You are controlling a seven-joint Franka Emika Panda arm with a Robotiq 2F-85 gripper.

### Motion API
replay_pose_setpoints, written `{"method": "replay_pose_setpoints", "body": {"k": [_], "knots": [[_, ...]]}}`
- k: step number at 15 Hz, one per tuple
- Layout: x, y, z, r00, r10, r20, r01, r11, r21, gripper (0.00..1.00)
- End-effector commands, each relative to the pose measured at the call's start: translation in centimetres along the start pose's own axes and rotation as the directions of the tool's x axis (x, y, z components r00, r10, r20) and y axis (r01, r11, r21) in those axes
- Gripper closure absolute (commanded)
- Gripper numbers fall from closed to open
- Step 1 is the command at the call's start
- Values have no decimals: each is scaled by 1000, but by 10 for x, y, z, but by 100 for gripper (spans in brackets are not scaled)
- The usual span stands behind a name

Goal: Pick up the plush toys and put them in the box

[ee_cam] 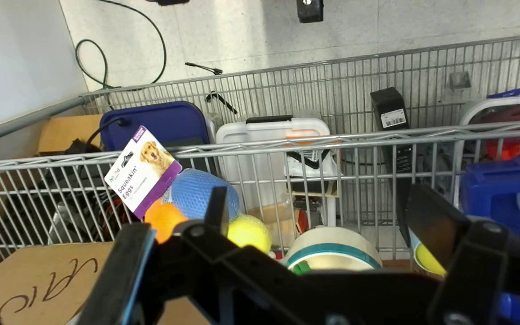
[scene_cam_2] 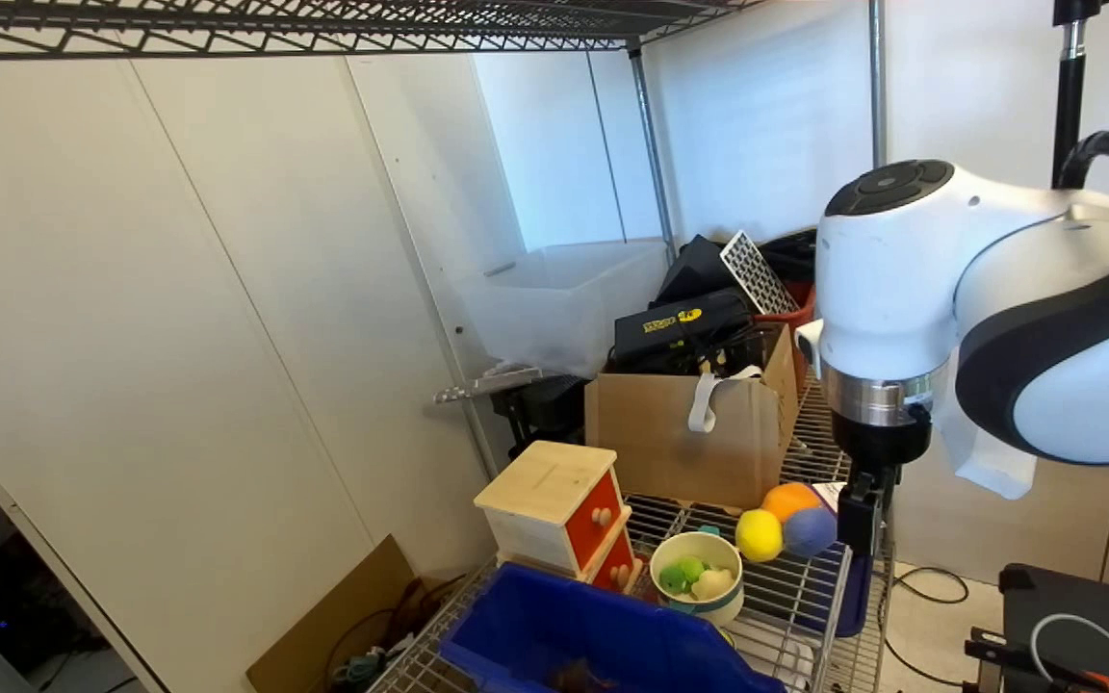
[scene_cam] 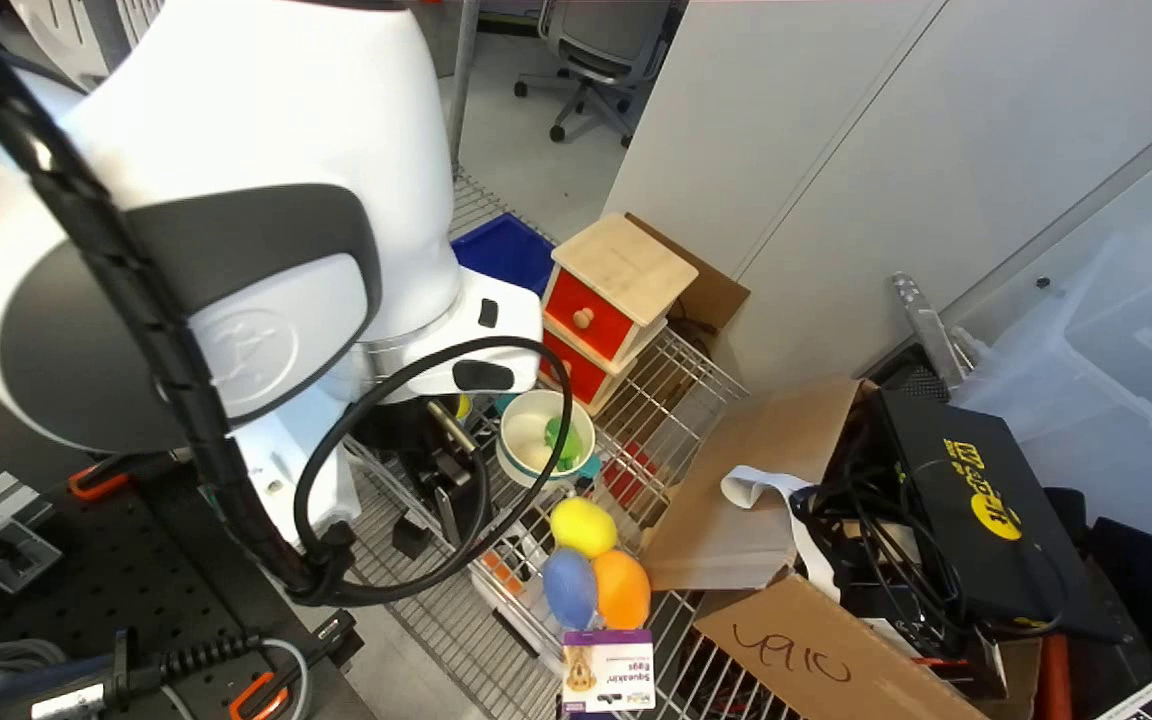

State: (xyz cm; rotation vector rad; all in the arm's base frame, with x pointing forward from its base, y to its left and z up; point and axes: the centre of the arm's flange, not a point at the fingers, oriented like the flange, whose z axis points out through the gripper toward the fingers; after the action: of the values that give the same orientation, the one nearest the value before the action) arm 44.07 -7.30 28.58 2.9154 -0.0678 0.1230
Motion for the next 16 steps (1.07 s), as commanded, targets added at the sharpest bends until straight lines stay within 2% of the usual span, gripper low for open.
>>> {"method": "replay_pose_setpoints", "body": {"k": [1,6,14,15,16], "knots": [[22,4,10,999,27,22,-27,1000,1,0],[42,30,14,990,140,34,-140,990,4,0],[58,62,24,944,319,81,-320,947,0,0],[48,61,24,959,275,62,-276,961,2,0],[49,62,25,958,279,65,-280,960,1,0]]}}
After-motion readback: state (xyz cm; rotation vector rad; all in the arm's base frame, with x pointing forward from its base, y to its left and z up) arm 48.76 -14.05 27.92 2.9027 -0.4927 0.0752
